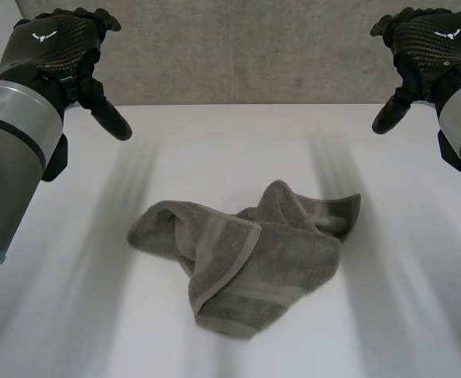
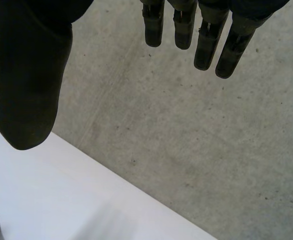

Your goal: Fold the towel.

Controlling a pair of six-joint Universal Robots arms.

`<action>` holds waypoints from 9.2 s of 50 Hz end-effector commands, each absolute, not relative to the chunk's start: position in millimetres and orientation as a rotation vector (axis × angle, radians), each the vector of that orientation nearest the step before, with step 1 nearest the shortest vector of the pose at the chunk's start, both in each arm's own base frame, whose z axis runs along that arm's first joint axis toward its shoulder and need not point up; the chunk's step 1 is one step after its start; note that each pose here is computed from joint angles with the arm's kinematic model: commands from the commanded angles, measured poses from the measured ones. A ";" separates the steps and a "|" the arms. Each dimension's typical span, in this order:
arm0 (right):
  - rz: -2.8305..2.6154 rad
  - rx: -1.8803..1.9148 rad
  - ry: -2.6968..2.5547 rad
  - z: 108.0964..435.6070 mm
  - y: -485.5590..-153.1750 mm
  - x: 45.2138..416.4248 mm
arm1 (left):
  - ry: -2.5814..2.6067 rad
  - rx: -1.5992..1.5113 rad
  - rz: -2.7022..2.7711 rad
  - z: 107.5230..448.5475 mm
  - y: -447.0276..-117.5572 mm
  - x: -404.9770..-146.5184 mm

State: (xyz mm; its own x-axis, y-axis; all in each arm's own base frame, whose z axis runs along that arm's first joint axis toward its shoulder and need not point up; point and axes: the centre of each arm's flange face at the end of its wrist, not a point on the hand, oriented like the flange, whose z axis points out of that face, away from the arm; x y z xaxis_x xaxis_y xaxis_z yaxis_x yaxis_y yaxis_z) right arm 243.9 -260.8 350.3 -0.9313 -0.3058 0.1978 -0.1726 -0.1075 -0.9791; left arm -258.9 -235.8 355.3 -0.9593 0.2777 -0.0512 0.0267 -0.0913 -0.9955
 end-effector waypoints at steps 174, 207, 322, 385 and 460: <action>-1.352 -0.995 2.284 176.2 -267.9 325.2 | -2.474 -0.554 1.481 146.9 -282.4 -266.5; -2.279 -1.035 1.668 306.3 -309.1 320.2 | -2.040 -0.529 1.957 259.0 -334.6 -304.4; -1.648 -0.733 2.417 188.5 -306.8 216.6 | -2.211 -0.931 1.965 125.8 -247.3 -259.6; -2.205 -0.654 2.032 359.2 -268.1 172.2 | -1.899 -0.784 2.531 323.1 -233.7 -204.0; -1.991 -0.977 2.233 267.9 -270.6 149.8 | -1.958 -0.755 2.407 226.8 -239.8 -170.4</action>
State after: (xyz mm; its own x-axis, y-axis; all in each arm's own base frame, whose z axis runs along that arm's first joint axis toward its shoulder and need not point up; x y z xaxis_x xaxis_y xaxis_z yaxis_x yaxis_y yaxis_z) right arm 166.0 -290.8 238.4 -0.7808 -0.4705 0.4110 -0.4501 -0.0326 -0.8924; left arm -186.6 -259.1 192.0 -0.8815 0.2647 -0.3911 0.3395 -0.2205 -0.9144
